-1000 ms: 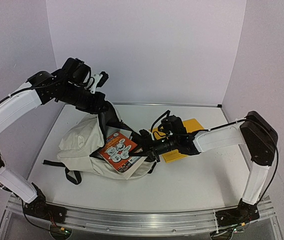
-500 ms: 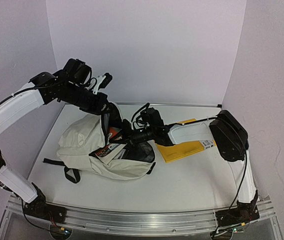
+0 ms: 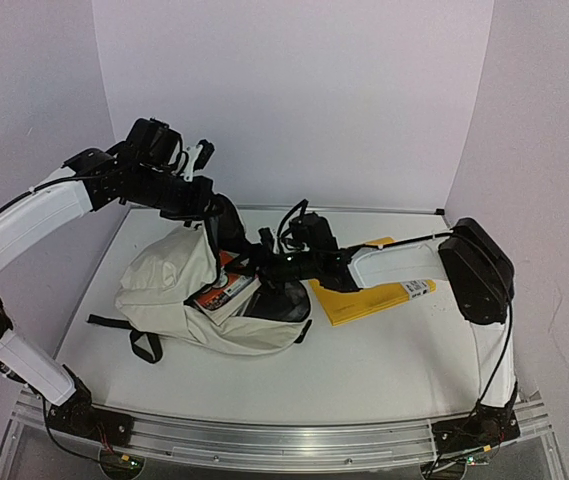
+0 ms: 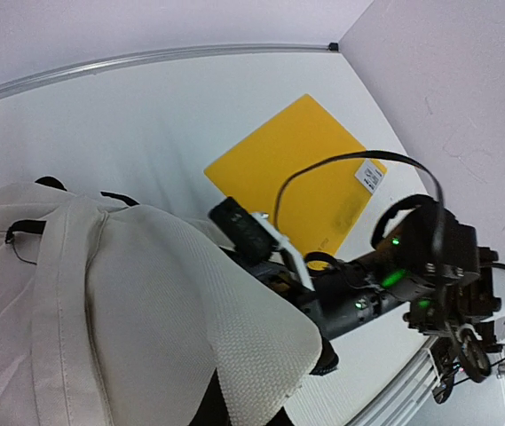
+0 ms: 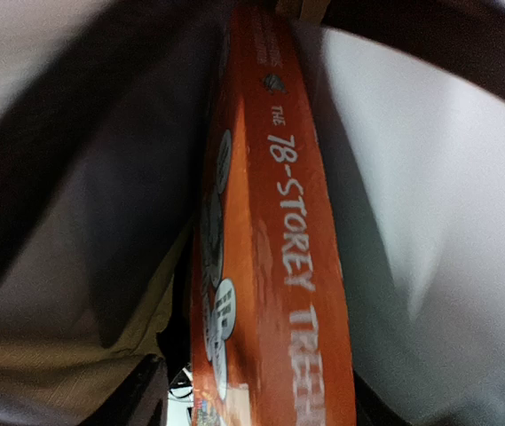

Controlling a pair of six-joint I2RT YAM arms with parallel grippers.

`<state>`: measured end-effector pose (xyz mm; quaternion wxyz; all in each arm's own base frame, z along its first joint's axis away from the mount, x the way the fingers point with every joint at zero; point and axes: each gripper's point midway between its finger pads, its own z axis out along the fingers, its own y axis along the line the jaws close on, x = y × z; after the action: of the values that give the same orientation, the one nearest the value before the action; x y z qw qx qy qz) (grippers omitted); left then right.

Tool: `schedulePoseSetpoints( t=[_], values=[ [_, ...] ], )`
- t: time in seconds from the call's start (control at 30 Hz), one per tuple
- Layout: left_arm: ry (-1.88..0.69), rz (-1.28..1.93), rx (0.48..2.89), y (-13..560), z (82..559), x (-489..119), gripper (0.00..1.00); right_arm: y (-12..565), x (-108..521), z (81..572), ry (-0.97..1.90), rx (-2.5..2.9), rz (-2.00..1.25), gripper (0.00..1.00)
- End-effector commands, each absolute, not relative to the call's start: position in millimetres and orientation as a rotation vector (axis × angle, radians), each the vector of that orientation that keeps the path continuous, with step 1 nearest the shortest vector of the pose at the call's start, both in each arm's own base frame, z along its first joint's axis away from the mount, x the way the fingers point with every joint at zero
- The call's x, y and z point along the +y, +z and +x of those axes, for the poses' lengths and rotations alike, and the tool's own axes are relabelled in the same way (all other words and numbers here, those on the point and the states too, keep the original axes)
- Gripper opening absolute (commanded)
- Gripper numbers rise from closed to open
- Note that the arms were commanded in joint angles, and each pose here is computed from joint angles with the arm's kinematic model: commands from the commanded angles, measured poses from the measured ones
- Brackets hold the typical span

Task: Pack the student bag
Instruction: Place the book in the student bag.

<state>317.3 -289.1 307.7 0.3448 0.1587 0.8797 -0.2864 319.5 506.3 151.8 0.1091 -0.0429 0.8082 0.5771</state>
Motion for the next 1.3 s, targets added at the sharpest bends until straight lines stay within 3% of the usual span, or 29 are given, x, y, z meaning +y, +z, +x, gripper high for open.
schedulePoseSetpoints(
  t=[0.0,0.2,0.63,0.97,1.27],
  values=[
    [-0.828,0.348,2.069,372.8,323.7,-283.5,0.00,221.0,479.4,323.9,1.583,2.224,-0.154,0.64],
    [-0.824,0.354,2.060,375.4,324.4,-281.4,0.00,197.3,446.4,325.0,1.304,2.342,-0.119,0.71],
    [-0.837,0.368,2.064,372.5,327.4,-284.8,0.00,158.5,420.5,311.4,1.114,2.483,-0.057,0.63],
    [-0.841,0.375,2.072,369.7,331.0,-287.3,0.00,159.5,448.9,285.4,1.233,2.513,-0.152,0.40],
    [-0.928,0.514,2.041,369.1,316.9,-301.8,0.00,175.5,487.3,306.7,1.320,2.406,-0.196,0.18]
  ],
)
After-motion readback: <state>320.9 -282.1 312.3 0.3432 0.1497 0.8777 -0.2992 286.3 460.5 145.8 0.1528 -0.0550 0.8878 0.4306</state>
